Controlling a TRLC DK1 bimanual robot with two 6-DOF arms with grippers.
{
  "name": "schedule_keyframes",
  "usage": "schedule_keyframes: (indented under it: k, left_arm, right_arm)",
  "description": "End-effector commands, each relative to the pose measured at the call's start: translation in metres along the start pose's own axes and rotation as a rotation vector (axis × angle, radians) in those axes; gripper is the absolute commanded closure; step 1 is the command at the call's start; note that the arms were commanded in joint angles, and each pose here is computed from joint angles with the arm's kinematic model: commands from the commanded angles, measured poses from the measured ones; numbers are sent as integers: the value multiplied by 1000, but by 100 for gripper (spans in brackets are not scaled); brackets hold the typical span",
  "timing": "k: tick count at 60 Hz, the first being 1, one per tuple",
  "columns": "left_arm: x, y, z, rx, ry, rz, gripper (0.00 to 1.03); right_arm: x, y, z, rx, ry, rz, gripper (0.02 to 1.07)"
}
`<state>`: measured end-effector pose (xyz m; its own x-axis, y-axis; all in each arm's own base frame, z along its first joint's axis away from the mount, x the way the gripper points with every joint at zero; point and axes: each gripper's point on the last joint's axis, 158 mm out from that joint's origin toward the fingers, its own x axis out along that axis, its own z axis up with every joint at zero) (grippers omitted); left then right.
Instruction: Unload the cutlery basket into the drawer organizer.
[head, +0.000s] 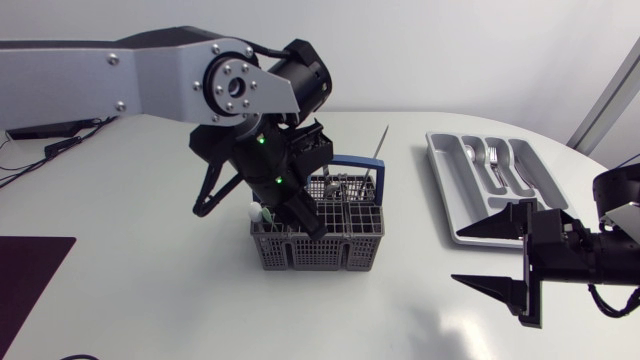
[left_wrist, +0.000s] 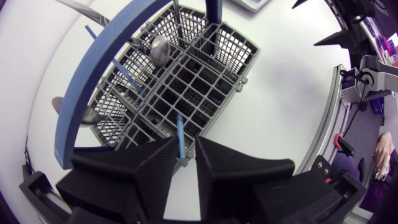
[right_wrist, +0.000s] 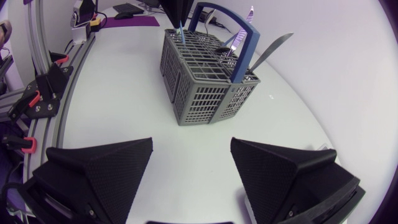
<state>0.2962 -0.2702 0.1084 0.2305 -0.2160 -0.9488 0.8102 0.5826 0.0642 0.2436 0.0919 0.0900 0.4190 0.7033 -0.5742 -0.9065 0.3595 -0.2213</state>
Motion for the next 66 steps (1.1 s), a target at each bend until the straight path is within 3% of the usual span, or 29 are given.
schedule_keyframes:
  k: [1,18,35,38,40,44,48,66]
  left_arm:
    - [12,-4,-9,-8,29,0,80]
    - [11,-7,-6,8,-19,13,89]
    - [4,-10,-8,38,-60,33,89]
    - [2,-9,-7,37,-67,38,85]
    - [2,-9,-7,39,-74,40,77]
    - [1,-9,-4,41,-88,43,75]
    - [0,-10,0,44,-109,46,62]
    - [10,-5,4,48,-147,72,62]
  right_arm:
    - [5,12,-4,30,-2,24,17]
    - [5,17,-3,17,0,22,17]
    - [8,23,0,11,0,31,17]
    - [8,23,1,11,-1,30,17]
    - [8,22,2,9,-2,26,17]
    - [9,24,3,9,-4,29,17]
    - [9,24,3,8,-2,25,17]
    - [10,25,1,5,-2,21,17]
